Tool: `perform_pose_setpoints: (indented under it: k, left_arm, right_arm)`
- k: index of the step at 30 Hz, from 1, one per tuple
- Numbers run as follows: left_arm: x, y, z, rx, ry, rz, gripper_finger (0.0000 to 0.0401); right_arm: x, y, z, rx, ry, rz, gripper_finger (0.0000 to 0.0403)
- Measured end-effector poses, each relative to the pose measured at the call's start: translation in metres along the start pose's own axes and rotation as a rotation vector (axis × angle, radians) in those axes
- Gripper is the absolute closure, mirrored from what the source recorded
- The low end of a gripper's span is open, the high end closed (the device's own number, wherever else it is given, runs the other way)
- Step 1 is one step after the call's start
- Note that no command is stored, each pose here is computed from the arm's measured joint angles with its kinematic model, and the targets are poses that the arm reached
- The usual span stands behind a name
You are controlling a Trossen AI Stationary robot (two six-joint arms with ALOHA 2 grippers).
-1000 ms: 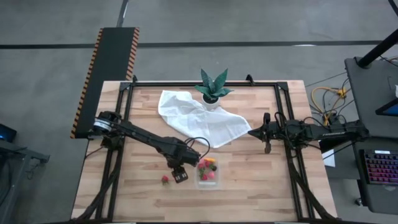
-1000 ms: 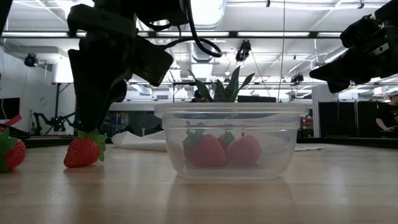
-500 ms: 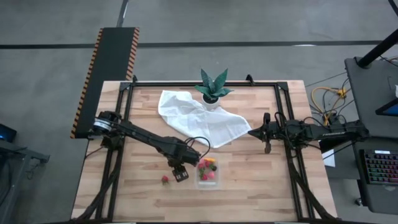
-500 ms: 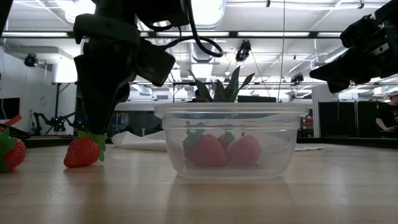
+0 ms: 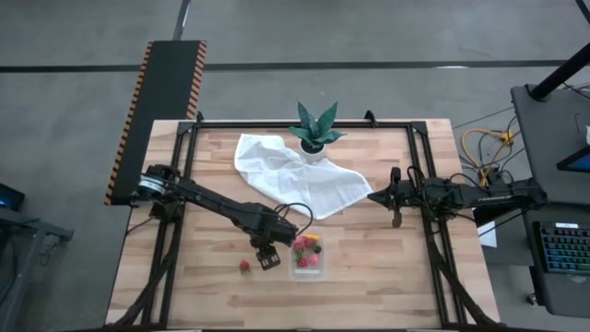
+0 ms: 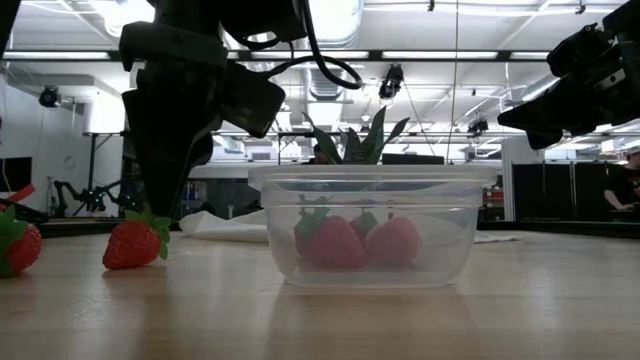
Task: Pick and placing Produce into tupperware
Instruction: Put the pink peach into the transparent bin
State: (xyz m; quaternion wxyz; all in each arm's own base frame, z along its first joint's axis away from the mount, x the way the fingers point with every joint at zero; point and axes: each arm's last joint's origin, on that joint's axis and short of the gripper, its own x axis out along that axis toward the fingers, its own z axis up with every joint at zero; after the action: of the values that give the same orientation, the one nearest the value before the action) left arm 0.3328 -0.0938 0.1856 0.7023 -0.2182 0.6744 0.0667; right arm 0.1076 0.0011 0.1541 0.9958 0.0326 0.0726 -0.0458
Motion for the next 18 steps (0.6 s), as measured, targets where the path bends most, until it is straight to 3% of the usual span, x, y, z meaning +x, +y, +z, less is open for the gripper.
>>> perform_pose_setpoints:
  k: [13, 18]
  left_arm:
    - [0.0081, 0.0058, -0.0052, 0.0, 0.031, 0.02, 0.0217]
    - [0.0082, 0.0062, -0.005, -0.001, 0.031, 0.02, 0.0236]
  right_arm:
    - [0.0, 0.0, 0.0, 0.0, 0.0, 0.0, 0.0394]
    - [0.0, 0.0, 0.0, 0.0, 0.0, 0.0, 0.0394]
